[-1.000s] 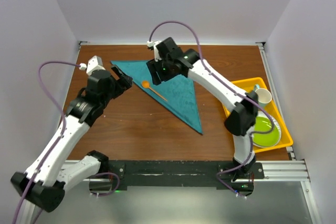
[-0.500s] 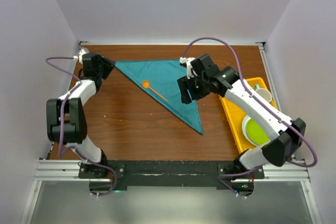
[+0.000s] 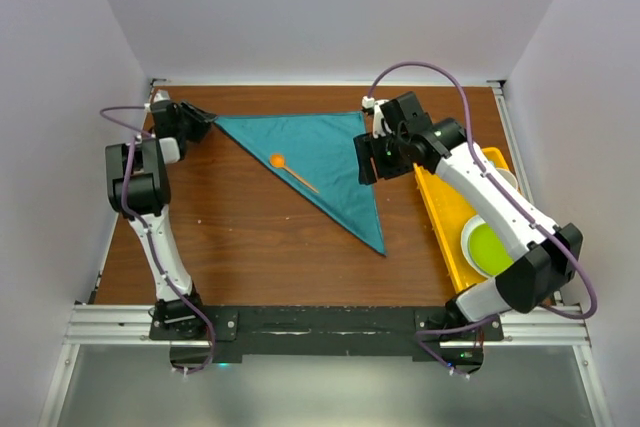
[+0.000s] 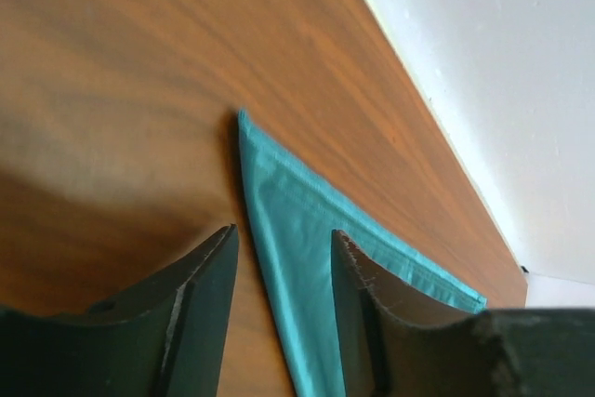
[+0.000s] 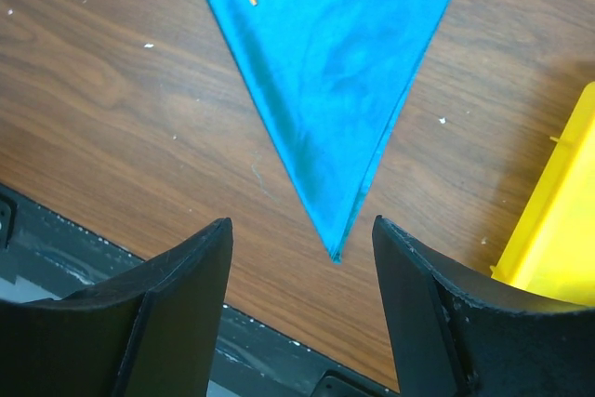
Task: Fold the napkin, place the utensils inside, and roll it up
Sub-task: Fold the napkin
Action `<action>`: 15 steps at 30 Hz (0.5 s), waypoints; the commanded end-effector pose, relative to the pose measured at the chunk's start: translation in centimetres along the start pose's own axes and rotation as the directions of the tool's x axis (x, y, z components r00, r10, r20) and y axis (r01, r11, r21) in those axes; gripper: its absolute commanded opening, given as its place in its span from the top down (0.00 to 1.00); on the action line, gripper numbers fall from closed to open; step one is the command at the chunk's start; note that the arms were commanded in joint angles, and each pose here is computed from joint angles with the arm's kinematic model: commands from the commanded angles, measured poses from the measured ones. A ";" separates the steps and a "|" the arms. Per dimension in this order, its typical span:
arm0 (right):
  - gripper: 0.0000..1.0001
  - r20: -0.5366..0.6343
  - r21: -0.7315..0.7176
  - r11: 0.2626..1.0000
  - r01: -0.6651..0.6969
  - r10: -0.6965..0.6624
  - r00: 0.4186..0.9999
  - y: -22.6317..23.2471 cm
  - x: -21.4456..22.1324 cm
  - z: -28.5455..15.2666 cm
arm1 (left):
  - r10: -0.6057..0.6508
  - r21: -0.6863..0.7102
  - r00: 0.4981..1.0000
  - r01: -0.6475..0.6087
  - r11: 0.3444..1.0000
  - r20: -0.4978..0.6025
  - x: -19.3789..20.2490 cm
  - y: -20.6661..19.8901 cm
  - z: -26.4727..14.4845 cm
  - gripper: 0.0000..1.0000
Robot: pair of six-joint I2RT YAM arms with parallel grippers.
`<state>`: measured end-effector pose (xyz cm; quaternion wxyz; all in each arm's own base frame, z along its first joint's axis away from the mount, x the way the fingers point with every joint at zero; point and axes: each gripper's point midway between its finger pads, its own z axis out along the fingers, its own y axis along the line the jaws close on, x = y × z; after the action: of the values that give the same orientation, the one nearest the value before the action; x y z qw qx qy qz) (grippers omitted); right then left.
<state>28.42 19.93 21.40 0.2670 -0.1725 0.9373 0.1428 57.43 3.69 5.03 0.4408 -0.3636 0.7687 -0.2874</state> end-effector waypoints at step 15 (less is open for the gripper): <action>0.33 0.017 -0.024 0.999 -0.037 0.037 0.999 -0.3 -3.1 0.8 | 0.091 0.029 0.995 -0.092 0.995 0.031 -1.7 0.7 2.6 0.57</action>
<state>30.86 20.15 20.97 0.2576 -0.1577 0.9430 0.1399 58.91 4.30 3.79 0.4496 -0.3489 0.7710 -0.2856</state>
